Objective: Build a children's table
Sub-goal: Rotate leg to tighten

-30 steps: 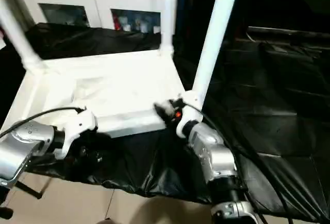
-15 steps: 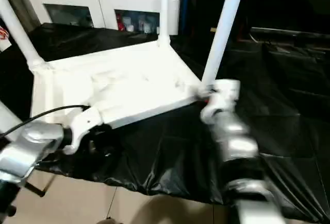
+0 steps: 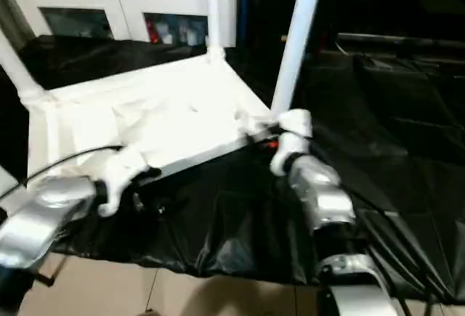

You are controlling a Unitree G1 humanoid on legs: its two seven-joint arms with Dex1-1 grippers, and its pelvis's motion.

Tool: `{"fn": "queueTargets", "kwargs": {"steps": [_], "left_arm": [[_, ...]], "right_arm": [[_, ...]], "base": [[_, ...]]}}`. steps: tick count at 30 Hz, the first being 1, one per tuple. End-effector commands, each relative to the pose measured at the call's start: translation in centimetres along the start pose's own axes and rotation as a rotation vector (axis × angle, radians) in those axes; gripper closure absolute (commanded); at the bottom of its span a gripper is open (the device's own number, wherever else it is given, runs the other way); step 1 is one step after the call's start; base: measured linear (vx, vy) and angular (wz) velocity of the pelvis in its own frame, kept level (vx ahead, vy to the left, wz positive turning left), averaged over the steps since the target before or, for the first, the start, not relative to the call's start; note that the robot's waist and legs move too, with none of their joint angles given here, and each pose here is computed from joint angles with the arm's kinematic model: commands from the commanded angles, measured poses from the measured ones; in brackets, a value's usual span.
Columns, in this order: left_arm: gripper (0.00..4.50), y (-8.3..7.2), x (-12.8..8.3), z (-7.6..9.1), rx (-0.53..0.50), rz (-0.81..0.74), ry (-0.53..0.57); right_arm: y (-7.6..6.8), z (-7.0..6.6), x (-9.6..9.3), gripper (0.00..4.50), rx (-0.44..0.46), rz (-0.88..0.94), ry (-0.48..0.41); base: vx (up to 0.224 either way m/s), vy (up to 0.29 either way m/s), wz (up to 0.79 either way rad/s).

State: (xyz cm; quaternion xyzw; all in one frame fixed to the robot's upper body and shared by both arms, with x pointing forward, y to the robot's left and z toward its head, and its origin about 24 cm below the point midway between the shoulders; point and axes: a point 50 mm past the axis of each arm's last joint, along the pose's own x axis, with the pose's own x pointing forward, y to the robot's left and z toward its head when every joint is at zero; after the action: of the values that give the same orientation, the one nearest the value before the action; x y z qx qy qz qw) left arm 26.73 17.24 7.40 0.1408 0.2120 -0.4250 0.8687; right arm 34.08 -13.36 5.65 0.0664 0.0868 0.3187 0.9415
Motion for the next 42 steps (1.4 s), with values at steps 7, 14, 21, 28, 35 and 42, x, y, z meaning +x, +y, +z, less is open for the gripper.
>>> {"fn": "queueTargets", "kwargs": {"steps": [7,14,21,28,35,42], "left_arm": [[0.08,-2.3,-2.4,-0.1,-0.060,0.026,-0.034],[0.08,-2.9,-3.6,-2.0,-0.080,0.125,0.074],[0.08,-0.6,-3.9,-3.8,-0.099,0.313,0.157],[0.08,1.2,-3.2,-3.5,-0.080,0.386,0.149],[0.08,1.8,-2.2,-2.2,-0.047,0.392,0.062],[0.08,0.2,-3.3,-2.7,-0.127,0.457,-0.082]], "right_arm": [[-0.1,3.1,3.8,1.42,-0.045,-0.120,-0.065],[-2.3,6.1,4.8,1.42,0.011,-0.448,-0.111],[-5.5,7.2,2.9,1.42,0.338,-0.704,-0.216],[-7.8,6.9,0.8,1.42,0.390,-0.845,-0.241],[-11.1,7.2,-3.1,1.42,0.399,-0.972,-0.293],[-10.7,5.8,-3.3,1.42,0.252,-0.696,-0.242]], "base": [[0.000,0.000,0.00],[0.000,0.000,0.00],[0.000,0.000,0.00],[0.000,0.000,0.00],[0.000,0.000,0.00],[0.000,0.000,0.00]]}}
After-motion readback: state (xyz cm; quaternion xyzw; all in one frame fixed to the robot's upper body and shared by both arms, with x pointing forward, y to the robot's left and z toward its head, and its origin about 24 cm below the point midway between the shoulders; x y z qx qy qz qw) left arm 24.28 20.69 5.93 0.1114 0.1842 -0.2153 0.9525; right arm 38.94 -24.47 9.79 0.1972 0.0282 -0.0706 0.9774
